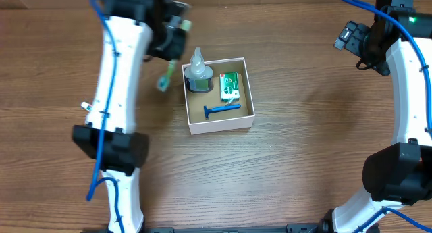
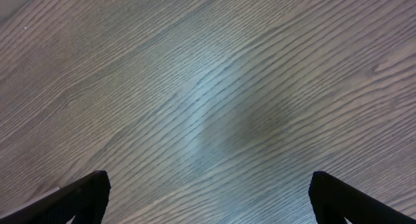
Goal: Pack container
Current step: 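Place the green toothbrush into the box with the left gripper, then grasp the Colgate toothpaste tube with the left gripper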
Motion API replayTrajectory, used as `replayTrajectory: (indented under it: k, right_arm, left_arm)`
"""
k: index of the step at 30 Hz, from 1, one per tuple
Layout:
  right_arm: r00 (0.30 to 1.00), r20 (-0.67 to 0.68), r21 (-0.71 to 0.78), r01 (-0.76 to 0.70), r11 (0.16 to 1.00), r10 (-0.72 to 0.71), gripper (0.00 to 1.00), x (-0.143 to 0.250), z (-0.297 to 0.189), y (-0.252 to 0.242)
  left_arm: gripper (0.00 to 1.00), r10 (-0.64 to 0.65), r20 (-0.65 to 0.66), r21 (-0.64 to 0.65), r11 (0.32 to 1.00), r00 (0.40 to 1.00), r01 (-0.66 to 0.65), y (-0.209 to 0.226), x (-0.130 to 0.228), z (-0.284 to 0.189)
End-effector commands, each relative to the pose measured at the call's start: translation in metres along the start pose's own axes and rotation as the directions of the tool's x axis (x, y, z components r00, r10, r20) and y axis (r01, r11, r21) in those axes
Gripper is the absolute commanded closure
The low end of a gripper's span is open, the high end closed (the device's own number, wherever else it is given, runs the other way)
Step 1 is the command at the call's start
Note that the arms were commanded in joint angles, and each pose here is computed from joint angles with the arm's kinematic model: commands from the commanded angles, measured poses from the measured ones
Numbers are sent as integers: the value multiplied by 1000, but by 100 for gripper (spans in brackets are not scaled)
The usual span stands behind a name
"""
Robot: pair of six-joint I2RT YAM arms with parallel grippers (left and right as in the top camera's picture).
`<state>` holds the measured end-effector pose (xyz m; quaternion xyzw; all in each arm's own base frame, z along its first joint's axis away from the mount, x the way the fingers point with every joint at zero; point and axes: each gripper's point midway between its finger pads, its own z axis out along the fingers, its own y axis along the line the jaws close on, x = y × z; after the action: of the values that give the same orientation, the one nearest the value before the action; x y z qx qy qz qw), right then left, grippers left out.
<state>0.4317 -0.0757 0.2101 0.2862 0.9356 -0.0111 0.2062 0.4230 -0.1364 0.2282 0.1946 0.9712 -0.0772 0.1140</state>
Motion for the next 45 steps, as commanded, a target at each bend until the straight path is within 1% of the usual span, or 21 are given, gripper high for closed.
replayTrajectory:
  k: [1,4,6,8,15,16,17,19,20,21,22,23,26,30,33,35,38,39,40,43,45]
  right_arm:
    - [999,47,-15,-2,1000,3,0,-8,-16,2]
    - [999,47,-15,-2,1000,3,0,-8,-16,2]
    - [999,47,-15,-2,1000,3,0,-8,-16,2]
    - [999,47,-15,-2,1000,3,0,-8,-16,2]
    - [999,47,-15,-2,1000,3,0,-8,-16,2]
    - [999,47,-15,-2,1000,3,0,-8,-16,2]
    - [999,47,-15,-2,1000,3,0,-8,-16,2]
    - [999,47,-15,-2,1000,3,0,-8,-16,2]
    - [999,47,-15,-2,1000,3,0,-8,-16,2]
    - [999,47,-15,-2,1000,3,0,-8,-16,2]
    - [999,47,-15,-2,1000,3,0,-8,-16,2]
    - [999,47,-15,-2,1000,3,0,-8,-16,2]
    - [999,47,-15,-2,1000,3,0,-8,-16,2]
    - [999,47,-15,-2,1000,3,0,-8,-16,2]
    - [999,47,-15,-2,1000,3,0,-8,-16,2]
    - [999,47,-15,-2,1000,3,0,-8,-16,2]
    - [999,47,-15,-2,1000,3,0,-8,-16,2]
    - [999,47,-15,-2,1000,3,0,-8,-16,2]
    - [999,47,-15,-2,1000,3,0,-8,-16,2]
    - [999,47,-15,-2,1000,3,0,-8,-16,2]
    - [999,47,-15,-2,1000,3,0,-8,-16,2]
  left_arm:
    - [96,331,-15,20,944,944,-330,-58,3,2]
    - [96,481,-15,50,876,876,-480,-95,7,8]
    - [96,539,-27,80,841,842,-536,-104,12,18]
    - [96,569,-29,123,818,822,-562,-109,13,36]
    - [95,611,-119,186,788,783,-587,-97,36,104]
    - [91,610,-134,195,789,781,-582,-96,42,112]
    - [75,608,-142,200,790,781,-579,-95,45,119]
    - [34,607,-149,199,792,781,-578,-94,47,122]
    - [27,600,-173,159,800,781,-579,-86,45,121]
    - [27,576,-206,111,817,791,-566,-77,45,116]
    - [32,564,-213,94,825,798,-557,-75,43,110]
    - [33,536,-207,71,842,818,-534,-74,39,99]
    - [32,473,-100,30,881,875,-472,-81,14,50]
    - [27,311,106,-59,950,945,-306,-75,-10,-30]
    - [27,96,195,-141,988,976,-69,-37,-2,-78]
    - [28,-74,228,-200,972,971,121,2,17,-105]
    - [28,-215,286,-205,938,934,279,37,41,-134]
    - [28,-283,287,-220,910,915,351,52,61,-141]
    - [27,-414,282,-269,832,866,485,75,95,-144]
    - [25,-612,292,-317,663,735,678,105,139,-131]
    - [25,-750,322,-306,494,577,814,132,166,-100]
